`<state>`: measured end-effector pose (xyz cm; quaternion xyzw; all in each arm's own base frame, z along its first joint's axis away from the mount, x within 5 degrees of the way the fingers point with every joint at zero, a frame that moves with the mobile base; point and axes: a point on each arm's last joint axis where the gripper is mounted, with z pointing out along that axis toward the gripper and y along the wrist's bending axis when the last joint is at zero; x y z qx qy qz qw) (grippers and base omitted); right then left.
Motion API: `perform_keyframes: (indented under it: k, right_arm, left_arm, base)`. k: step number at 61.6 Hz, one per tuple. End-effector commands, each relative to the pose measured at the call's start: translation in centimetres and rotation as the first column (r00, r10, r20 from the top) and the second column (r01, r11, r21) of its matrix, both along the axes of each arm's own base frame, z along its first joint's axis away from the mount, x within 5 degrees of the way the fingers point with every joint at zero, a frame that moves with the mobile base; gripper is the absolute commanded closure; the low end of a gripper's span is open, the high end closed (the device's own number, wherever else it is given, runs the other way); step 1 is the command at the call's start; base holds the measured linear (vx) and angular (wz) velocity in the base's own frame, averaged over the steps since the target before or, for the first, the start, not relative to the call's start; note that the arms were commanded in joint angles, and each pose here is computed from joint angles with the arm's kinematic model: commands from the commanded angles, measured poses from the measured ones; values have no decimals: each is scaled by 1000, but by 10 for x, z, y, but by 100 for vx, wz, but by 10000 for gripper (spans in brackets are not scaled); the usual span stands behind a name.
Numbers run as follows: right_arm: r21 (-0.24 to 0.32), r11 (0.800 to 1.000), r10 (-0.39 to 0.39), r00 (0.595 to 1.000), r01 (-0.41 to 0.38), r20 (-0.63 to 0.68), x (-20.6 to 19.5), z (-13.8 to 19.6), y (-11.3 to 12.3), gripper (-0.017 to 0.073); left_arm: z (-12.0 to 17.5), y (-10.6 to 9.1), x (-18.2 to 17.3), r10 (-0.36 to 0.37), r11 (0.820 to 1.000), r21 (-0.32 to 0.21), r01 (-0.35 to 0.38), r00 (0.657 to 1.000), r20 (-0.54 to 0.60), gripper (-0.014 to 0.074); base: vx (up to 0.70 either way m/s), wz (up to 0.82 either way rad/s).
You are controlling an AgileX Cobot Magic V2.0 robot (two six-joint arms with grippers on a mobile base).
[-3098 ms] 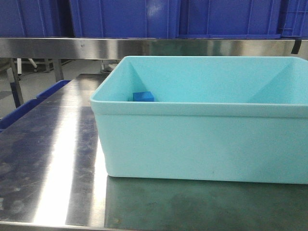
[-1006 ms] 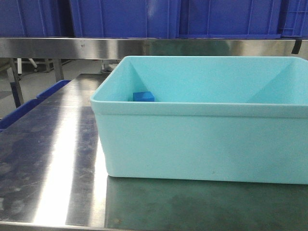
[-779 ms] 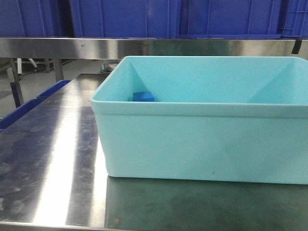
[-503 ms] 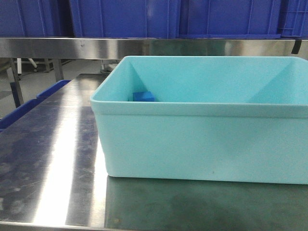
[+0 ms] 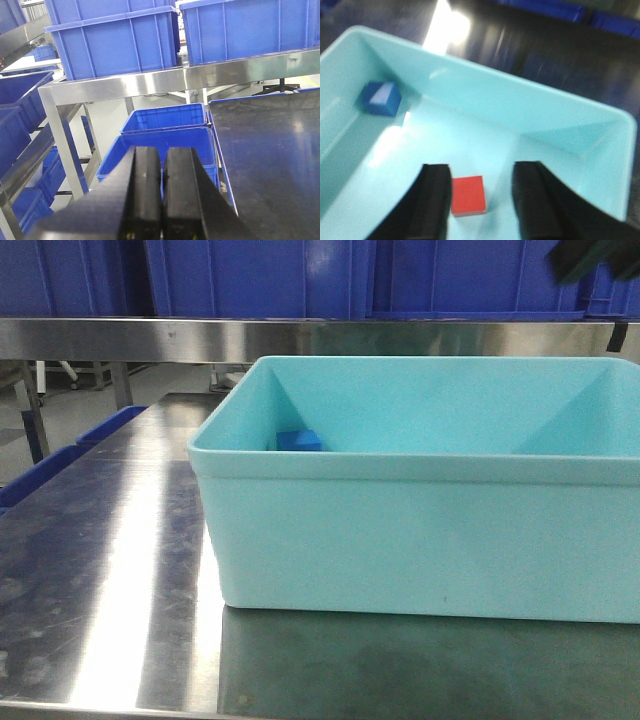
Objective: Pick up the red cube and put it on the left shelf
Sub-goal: 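Lower the open right gripper into the teal tub over the red cube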
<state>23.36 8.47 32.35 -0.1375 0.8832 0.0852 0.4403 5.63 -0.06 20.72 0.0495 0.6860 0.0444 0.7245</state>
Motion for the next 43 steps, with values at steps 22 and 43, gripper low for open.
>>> perform_keyframes:
  k: [22,43]
  right_arm:
    - [-53,998,15,996,-20,-92,37,-23,15,7]
    - [-60,997,49,996,-53,-74,37,-23,23,7]
  left_arm:
    - [1,0,0,0,1000,-5,1,998,71,488]
    - [1,0,0,0,1000,-5,1,998,71,488]
  base:
    - [0,0]
    - [0,0]
